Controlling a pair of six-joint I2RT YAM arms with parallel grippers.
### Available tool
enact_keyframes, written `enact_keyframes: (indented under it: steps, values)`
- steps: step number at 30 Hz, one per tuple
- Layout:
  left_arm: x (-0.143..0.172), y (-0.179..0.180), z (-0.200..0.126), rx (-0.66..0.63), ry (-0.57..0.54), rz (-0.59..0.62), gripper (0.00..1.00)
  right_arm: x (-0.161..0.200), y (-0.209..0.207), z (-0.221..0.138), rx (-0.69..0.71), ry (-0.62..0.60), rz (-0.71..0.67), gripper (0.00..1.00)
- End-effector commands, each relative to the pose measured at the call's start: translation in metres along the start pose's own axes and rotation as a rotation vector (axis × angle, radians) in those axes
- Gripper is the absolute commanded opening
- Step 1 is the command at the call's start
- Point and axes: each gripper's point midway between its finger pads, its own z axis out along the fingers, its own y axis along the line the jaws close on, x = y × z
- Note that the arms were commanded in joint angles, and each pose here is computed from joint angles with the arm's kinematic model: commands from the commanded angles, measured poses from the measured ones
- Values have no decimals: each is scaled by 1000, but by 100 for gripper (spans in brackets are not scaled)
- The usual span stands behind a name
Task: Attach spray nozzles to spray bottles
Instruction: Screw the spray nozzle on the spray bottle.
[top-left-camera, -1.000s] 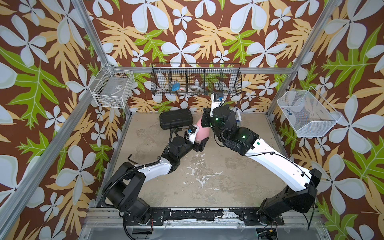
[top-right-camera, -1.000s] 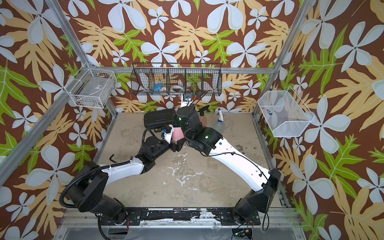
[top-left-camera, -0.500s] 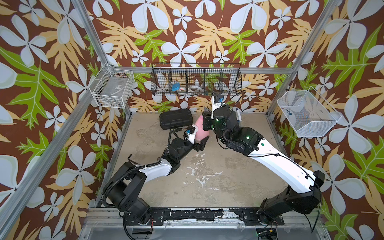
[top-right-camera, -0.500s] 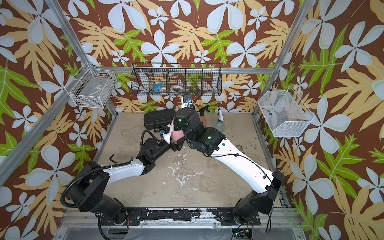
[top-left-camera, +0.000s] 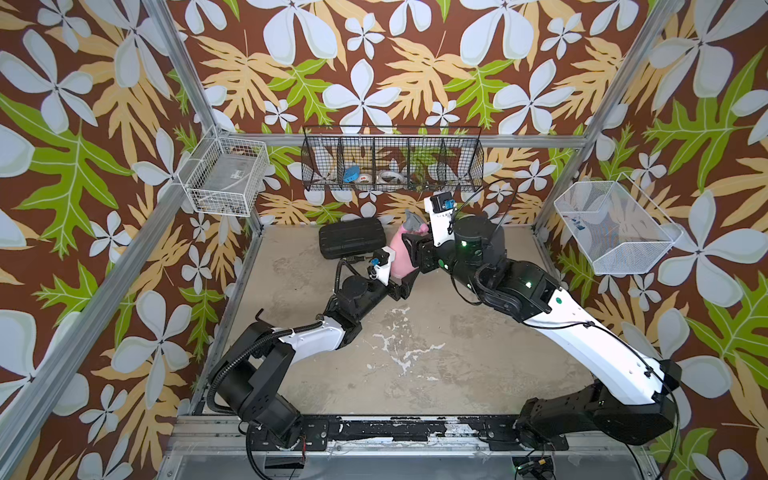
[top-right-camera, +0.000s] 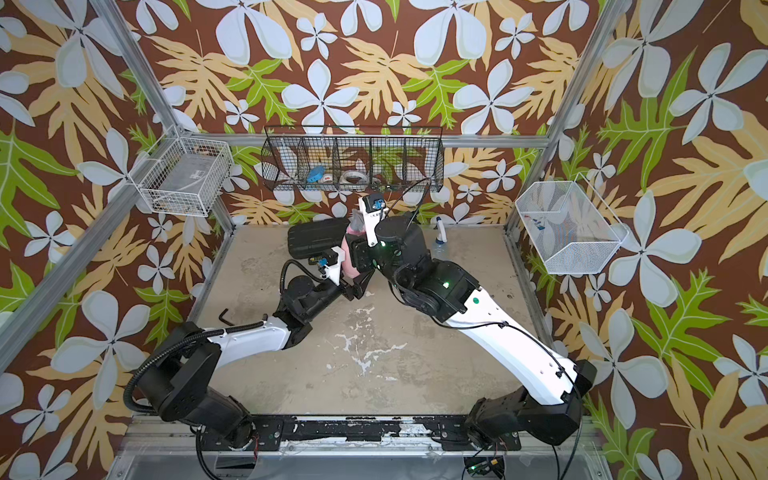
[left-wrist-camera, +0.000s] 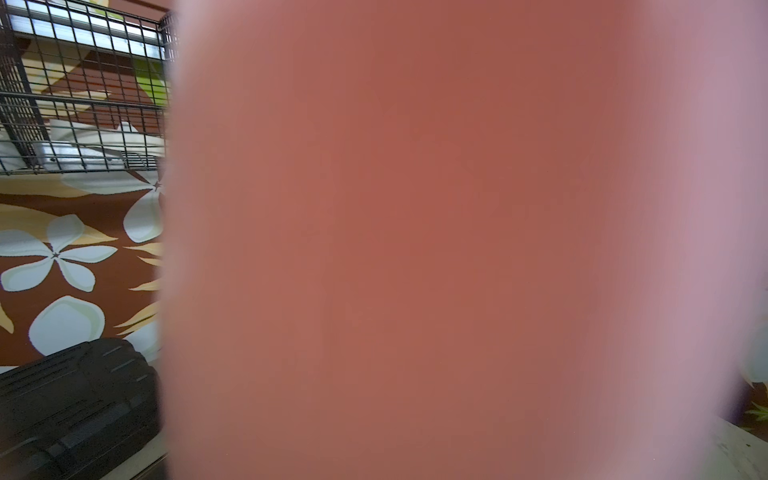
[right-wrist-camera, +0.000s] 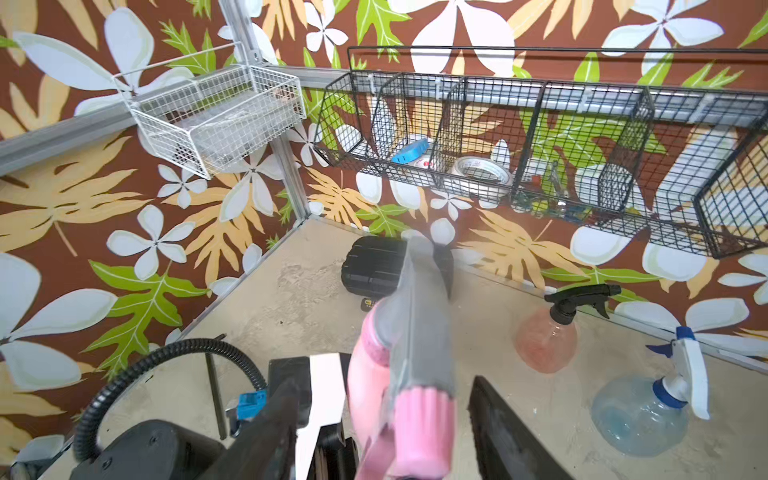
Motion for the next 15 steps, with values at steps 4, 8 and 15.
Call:
enact_keyframes:
  steps: [4,8,15]
  values:
    - [-11,-3,1,16,-44,-2,50,-16,5,-12,-228,-27,102,66]
    - [-11,-3,1,17,-39,0,50,-15,12,-11,-279,-13,112,65]
    - [-10,-4,2,20,-30,1,50,-14,35,-7,-385,12,140,57]
